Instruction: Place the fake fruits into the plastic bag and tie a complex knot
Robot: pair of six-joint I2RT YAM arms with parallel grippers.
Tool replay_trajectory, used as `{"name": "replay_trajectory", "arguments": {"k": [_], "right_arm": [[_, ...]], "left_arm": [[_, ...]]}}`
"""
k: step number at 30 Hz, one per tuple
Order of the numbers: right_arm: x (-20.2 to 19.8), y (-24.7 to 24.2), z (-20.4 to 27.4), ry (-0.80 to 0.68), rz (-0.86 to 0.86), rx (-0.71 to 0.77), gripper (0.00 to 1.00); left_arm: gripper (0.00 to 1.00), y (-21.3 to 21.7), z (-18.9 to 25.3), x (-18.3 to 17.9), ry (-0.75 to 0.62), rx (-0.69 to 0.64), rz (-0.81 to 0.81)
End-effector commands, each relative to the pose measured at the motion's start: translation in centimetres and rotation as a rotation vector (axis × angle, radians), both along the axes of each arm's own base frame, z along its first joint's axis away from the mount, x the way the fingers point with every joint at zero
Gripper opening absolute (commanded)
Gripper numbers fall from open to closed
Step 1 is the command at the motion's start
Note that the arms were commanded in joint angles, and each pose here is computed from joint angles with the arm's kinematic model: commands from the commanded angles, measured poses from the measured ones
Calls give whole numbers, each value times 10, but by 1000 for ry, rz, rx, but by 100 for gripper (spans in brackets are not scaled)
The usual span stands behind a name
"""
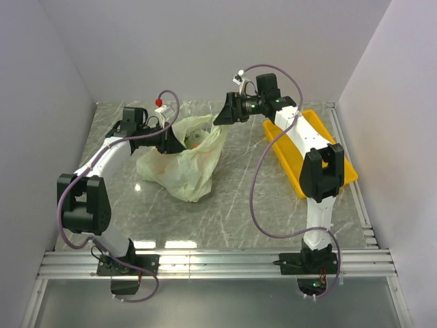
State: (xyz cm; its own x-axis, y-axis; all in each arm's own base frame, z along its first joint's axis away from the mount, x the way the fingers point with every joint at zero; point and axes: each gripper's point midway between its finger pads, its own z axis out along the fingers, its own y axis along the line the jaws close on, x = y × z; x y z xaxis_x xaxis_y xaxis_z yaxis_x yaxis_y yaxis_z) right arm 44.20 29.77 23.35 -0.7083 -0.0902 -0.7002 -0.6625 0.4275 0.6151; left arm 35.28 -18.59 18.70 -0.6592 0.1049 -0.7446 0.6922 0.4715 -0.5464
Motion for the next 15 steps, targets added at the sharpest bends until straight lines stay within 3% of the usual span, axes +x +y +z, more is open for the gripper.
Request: {"name": "replay_trajectory", "arguments": {"k": [1,4,5,7,8,11,15], "right_arm": [[-26,19,35,-44,77,85,94],[-28,26,21,12,99,68,77],[-28,26,18,28,92,61,56],[-25,27,19,6,81,48,27],[-24,26,23,-4,84,46,0],[-25,26,55,-62,115,73,0],[-48,25,101,-193,203,118,0]], "left_arm": [[6,-2,10,1,-60,-9,-14],[6,-2,11,5,-67,-7,-8],[6,-2,12,6,-74,-6,-6],[8,-1,14,10,-84,1,4],[9,-1,15,11,-88,4,9],[20,3,22,15,-121,22,49],[36,18,59,28,-276,37,132]]}}
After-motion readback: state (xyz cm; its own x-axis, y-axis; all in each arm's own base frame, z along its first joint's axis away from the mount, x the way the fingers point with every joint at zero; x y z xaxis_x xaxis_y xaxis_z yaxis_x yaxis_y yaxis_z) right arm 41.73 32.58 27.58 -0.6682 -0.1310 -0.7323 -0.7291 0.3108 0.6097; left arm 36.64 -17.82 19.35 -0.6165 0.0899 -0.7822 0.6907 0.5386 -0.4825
